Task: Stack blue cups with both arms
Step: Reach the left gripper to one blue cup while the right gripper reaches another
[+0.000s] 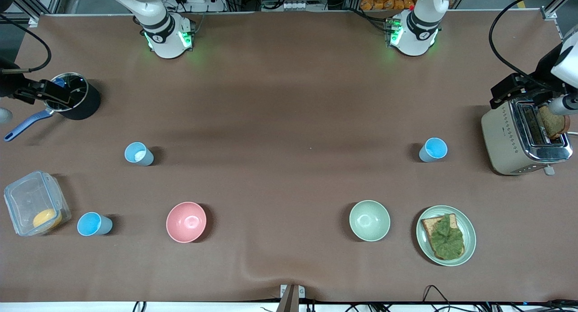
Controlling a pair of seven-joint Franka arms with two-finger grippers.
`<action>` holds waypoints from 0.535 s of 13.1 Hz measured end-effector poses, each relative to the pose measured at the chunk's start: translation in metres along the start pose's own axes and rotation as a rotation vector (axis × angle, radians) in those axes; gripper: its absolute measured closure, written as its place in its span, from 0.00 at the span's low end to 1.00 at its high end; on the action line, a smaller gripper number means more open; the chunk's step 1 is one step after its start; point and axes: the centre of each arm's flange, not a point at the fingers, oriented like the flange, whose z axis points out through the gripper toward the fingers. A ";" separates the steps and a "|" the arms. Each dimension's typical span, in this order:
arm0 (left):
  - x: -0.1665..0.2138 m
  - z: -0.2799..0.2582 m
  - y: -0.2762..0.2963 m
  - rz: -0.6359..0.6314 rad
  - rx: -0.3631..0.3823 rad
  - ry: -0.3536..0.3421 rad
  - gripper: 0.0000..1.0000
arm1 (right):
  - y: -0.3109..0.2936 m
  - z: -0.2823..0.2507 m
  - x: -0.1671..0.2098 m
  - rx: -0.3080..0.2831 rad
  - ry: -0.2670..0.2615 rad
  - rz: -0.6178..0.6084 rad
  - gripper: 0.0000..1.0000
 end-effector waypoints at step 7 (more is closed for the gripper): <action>0.009 0.022 0.000 0.001 0.002 -0.040 0.00 | 0.000 0.001 0.000 0.000 -0.001 0.001 0.00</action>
